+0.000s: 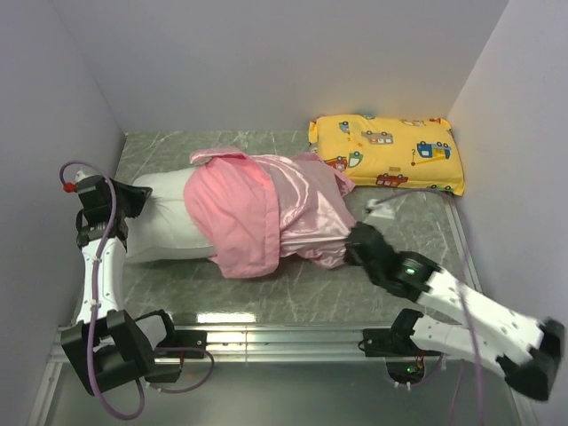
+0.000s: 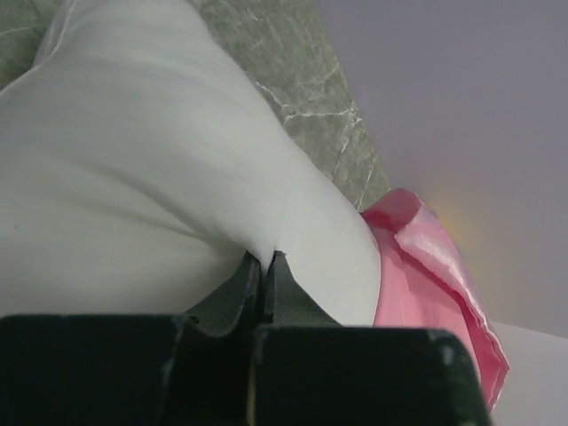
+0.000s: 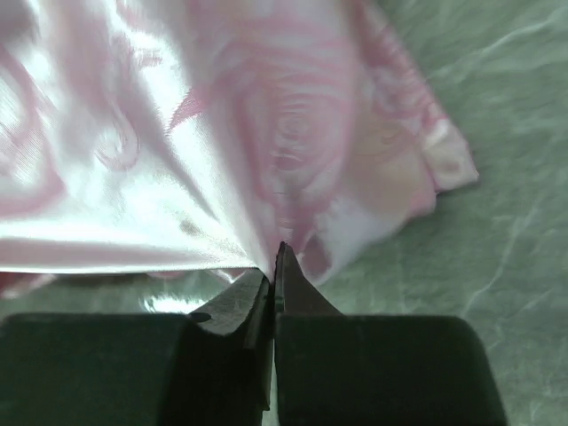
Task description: Remove the pillowcase from the pillow
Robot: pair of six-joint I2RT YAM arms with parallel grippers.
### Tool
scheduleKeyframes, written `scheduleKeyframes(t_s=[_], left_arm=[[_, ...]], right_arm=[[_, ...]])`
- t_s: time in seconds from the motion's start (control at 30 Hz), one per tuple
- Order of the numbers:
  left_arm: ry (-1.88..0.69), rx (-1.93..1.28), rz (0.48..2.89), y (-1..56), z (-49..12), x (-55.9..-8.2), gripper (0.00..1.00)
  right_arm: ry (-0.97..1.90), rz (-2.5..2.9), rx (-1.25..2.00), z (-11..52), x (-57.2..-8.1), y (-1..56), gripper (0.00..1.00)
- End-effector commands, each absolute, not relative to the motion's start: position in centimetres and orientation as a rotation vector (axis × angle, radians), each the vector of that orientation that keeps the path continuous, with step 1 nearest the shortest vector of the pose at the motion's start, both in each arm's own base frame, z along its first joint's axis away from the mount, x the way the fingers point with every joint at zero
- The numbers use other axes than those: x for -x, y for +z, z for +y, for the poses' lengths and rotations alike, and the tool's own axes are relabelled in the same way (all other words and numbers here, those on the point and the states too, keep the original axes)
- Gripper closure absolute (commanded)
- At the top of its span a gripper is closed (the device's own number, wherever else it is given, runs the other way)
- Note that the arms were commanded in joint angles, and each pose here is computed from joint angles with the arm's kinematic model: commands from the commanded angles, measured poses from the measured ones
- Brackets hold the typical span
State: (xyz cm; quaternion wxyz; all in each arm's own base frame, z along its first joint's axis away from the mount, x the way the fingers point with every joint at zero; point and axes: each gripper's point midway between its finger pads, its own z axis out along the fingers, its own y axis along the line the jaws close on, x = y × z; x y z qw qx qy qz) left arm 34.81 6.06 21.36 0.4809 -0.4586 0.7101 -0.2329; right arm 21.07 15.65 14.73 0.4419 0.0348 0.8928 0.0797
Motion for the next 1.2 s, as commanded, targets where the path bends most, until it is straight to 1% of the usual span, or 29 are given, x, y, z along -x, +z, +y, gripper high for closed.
scheduleKeyframes(t_s=[0.0, 0.1, 0.17, 0.2, 0.23, 0.27, 0.3, 0.33, 0.37, 0.43, 0.47, 0.5, 0.53, 0.57, 0.67, 0.77, 0.83, 0.9, 0.93, 1.0, 1.03, 1.1, 1.13, 1.17], left_arm=[[-0.484, 1.051, 1.576, 26.6, 9.3, -36.6, 1.0], [-0.461, 1.068, 1.571, 26.7, 10.3, -37.1, 0.99], [-0.479, 1.032, 1.584, 27.2, 10.0, -37.8, 0.99], [-0.504, 1.021, 1.618, 26.4, 9.8, -38.5, 0.99], [-0.531, 0.981, 1.645, 26.4, 9.2, -38.9, 1.0], [-0.585, 0.919, 1.671, 27.3, 8.0, -39.4, 0.99], [-0.607, 0.875, 1.708, 27.2, 6.5, -40.0, 0.97], [-0.589, 0.818, 1.731, 27.6, 5.8, -40.2, 0.92], [-0.572, 0.774, 1.745, 28.6, 4.6, -40.3, 0.78], [-0.528, 0.683, 1.741, 30.6, 3.6, -40.4, 0.6], [-0.535, 0.636, 1.754, 31.1, 2.4, -40.5, 0.47], [-0.522, 0.623, 1.78, 31.1, 2.0, -40.3, 0.42], [-0.502, 0.571, 1.773, 32.6, 1.7, -40.3, 0.34], [-0.504, 0.532, 1.782, 33.0, 0.8, -40.3, 0.3], [-0.512, 0.432, 1.764, 35.9, -1.2, -39.4, 0.21], [-0.534, 0.358, 1.73, 39.3, -3.6, -36.9, 0.18], [-0.493, 0.391, 1.72, 39.7, -3.8, -35.6, 0.17], [-0.509, 0.382, 1.693, 40.3, -5.5, -33.6, 0.16], [-0.489, 0.422, 1.721, 38.7, -5.4, -33.1, 0.16], [-0.487, 0.466, 1.715, 38.0, -5.5, -31.5, 0.16], [-0.485, 0.486, 1.752, 35.7, -5.6, -31.2, 0.16], [-0.528, 0.494, 1.738, 35.0, -6.1, -29.7, 0.16], [-0.539, 0.528, 1.774, 32.8, -6.2, -29.5, 0.14], [-0.545, 0.544, 1.76, 32.5, -6.1, -28.8, 0.14]], right_arm=[[0.206, 2.044, -0.284, 9.1, -21.1, 18.9, 1.0], [0.223, 1.968, -0.353, 7.2, -20.6, 21.7, 1.0], [0.28, 1.933, -0.357, 7.3, -20.5, 23.7, 1.0], [0.326, 1.912, -0.338, 7.8, -20.4, 24.8, 1.0], [0.357, 1.897, -0.294, 8.2, -20.3, 25.8, 1.0], [0.436, 1.859, -0.266, 9.1, -20.2, 28.1, 1.0], [0.436, 1.864, -0.249, 9.6, -20.4, 28.8, 1.0], [0.431, 1.857, -0.223, 9.7, -20.5, 29.8, 1.0], [0.459, 1.84, -0.197, 10.4, -20.8, 31.9, 1.0], [0.484, 1.824, -0.133, 11.3, -21.0, 34.2, 1.0], [0.574, 1.793, -0.08, 12.7, -20.7, 36.8, 1.0], [0.62, 1.77, -0.045, 13.5, -20.5, 38.3, 1.0], [0.665, 1.744, -0.008, 14.2, -20.2, 39.8, 1.0], [0.718, 1.71, 0.025, 15.1, -20.0, 42.3, 1.0], [0.784, 1.667, 0.097, 16.9, -20.0, 46.2, 1.0], [0.715, 1.66, 0.085, 17.1, -21.8, 48.1, 1.0], [0.675, 1.672, 0.081, 17.3, -22.8, 48.3, 1.0], [0.658, 1.673, 0.078, 18.0, -23.9, 48.8, 1.0], [0.641, 1.671, 0.073, 18.0, -24.3, 48.9, 1.0], [0.608, 1.68, 0.07, 18.4, -25.3, 49.0, 1.0], [0.598, 1.685, 0.07, 18.5, -25.5, 48.9, 1.0], [0.588, 1.689, 0.065, 18.7, -26.0, 48.8, 1.0], [0.592, 1.688, 0.068, 18.9, -26.0, 48.8, 1.0], [0.591, 1.688, 0.069, 18.9, -26.1, 48.8, 1.0]])
